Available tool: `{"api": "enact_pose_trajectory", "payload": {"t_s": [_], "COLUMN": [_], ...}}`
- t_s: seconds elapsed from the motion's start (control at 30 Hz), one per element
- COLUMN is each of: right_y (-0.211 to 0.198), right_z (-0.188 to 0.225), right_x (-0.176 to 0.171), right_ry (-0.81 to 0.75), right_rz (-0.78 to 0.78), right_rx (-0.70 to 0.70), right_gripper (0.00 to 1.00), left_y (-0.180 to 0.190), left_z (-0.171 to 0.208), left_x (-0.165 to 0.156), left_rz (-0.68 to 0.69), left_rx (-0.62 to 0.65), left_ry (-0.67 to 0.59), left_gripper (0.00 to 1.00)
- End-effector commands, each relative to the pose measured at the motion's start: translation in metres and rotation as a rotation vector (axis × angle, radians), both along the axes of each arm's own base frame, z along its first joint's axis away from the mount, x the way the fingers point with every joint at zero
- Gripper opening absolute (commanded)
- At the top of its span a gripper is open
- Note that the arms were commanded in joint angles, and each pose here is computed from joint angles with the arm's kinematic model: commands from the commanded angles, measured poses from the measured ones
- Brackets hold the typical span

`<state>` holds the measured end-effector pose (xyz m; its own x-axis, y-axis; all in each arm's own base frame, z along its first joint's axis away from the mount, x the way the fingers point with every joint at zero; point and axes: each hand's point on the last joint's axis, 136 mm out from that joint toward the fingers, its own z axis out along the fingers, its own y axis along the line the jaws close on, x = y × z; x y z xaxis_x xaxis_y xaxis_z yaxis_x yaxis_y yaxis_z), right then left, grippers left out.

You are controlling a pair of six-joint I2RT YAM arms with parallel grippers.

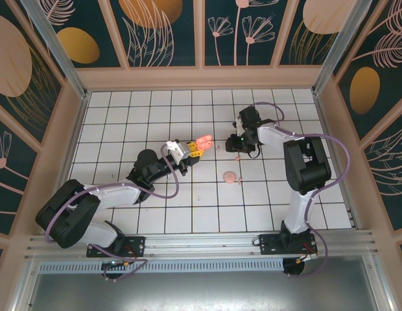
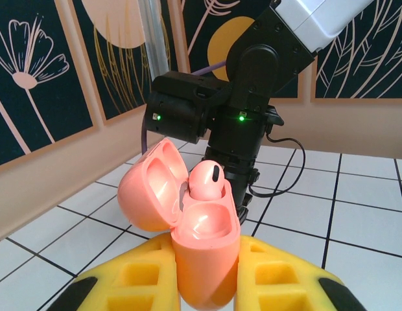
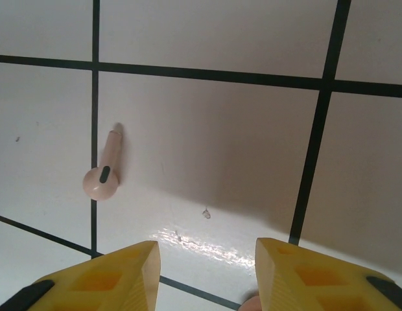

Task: Insert the wireless bluetooth earbuds into the charging case

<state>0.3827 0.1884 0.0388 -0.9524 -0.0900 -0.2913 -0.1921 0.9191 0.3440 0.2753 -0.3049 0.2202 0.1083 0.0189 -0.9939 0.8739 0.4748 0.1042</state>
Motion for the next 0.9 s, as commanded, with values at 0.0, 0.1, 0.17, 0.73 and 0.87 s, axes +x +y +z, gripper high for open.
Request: {"api": "enact_pose_trajectory", "payload": {"t_s": [0.0, 0.1, 0.17, 0.73, 0.87], "right_y": [-0.010, -0.015, -0.017, -0.025, -0.032], "right_z": [-0.008, -0.012, -0.013, 0.003, 0.018], "right_x": [-0.005, -0.012, -0.017, -0.064, -0.054], "right_ry": [0.019, 0.042, 0.054, 0.124, 0.070], "right_rz": [0.009, 0.013, 0.008, -0.025, -0.029], "right_rx": [-0.040, -0.058, -0.066, -0.074, -0.133], "right_gripper": [0.43, 0.43, 0.43, 0.40, 0.40], "left_y": [-0.006, -0.006, -0.007, -0.007, -0.007], "left_z": [0.007, 0.008, 0.008, 0.009, 0.009], "left_x": [0.003, 0.002, 0.002, 0.001, 0.001], "left_rz": [-0.007, -0.012, -0.012, -0.017, -0.020], "left_rx": [-0.004, -0.010, -0.008, -0.012, -0.014], "left_ry": [-0.029, -0.029, -0.031, -0.029, -0.030], "left_gripper": [0.11, 0.11, 0.11, 0.11, 0.11]}}
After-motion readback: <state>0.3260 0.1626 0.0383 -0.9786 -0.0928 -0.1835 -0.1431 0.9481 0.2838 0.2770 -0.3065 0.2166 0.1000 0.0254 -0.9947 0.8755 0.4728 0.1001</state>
